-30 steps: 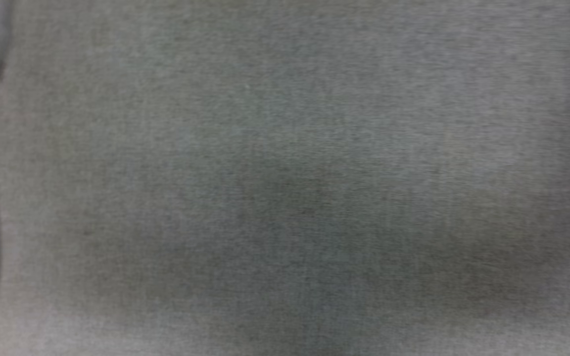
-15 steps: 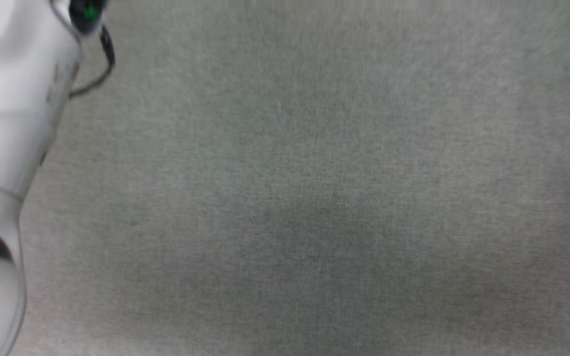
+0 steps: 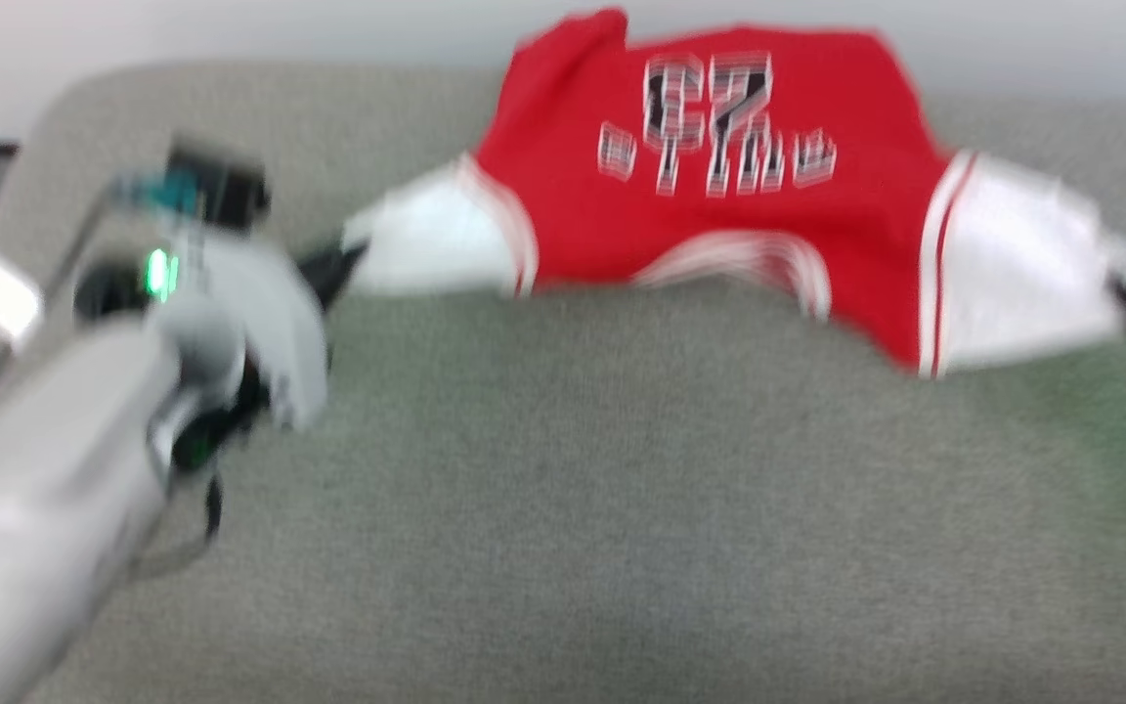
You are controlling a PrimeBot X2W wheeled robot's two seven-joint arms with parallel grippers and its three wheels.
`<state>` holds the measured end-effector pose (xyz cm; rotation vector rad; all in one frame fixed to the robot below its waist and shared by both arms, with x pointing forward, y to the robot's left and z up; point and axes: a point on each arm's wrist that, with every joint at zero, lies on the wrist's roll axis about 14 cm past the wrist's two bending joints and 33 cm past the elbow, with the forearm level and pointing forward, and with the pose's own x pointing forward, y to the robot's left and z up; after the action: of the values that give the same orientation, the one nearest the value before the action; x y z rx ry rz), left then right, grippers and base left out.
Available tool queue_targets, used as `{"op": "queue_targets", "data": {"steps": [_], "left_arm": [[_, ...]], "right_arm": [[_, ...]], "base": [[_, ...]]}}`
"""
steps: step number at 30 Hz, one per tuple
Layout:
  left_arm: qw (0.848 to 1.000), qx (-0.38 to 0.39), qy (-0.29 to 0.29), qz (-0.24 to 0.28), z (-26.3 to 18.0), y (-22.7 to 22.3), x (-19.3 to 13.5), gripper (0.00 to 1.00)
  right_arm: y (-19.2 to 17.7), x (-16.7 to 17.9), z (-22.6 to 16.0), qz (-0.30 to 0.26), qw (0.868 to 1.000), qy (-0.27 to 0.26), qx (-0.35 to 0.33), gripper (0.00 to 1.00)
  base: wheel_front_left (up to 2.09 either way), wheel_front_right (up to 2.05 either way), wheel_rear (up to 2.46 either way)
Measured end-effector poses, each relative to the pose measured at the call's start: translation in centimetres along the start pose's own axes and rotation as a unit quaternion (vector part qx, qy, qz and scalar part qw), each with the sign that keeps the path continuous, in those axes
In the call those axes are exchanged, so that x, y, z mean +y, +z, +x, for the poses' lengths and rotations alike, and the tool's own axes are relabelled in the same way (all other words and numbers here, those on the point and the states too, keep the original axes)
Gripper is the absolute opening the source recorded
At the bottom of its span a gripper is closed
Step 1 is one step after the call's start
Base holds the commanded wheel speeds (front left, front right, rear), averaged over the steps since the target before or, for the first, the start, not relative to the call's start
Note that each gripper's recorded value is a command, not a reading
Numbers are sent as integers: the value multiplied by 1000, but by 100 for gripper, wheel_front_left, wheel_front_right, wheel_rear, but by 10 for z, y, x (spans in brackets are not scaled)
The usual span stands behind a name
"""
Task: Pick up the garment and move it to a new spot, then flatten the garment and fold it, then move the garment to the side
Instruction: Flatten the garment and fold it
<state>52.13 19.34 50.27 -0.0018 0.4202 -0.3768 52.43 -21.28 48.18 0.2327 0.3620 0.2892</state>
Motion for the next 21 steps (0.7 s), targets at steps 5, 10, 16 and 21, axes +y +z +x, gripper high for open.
{"op": "queue_targets", "data": {"steps": [5,10,16,21], "left_arm": [[999,22,28,-31,-54,-40,0,0],[996,50,39,-60,-106,-68,-10,0],[990,100,44,-88,-150,-102,-34,0],[984,139,39,-106,-166,-131,-53,0]], "right_arm": [[-37,-1,-60,35,998,0,58,0],[-55,-12,-113,59,992,-14,108,0],[-87,-10,-162,79,982,-14,173,0],[-116,-5,-181,93,971,-9,220,0]], "base": [[0,0,0],[0,0,0],[0,0,0],[0,0,0]]}}
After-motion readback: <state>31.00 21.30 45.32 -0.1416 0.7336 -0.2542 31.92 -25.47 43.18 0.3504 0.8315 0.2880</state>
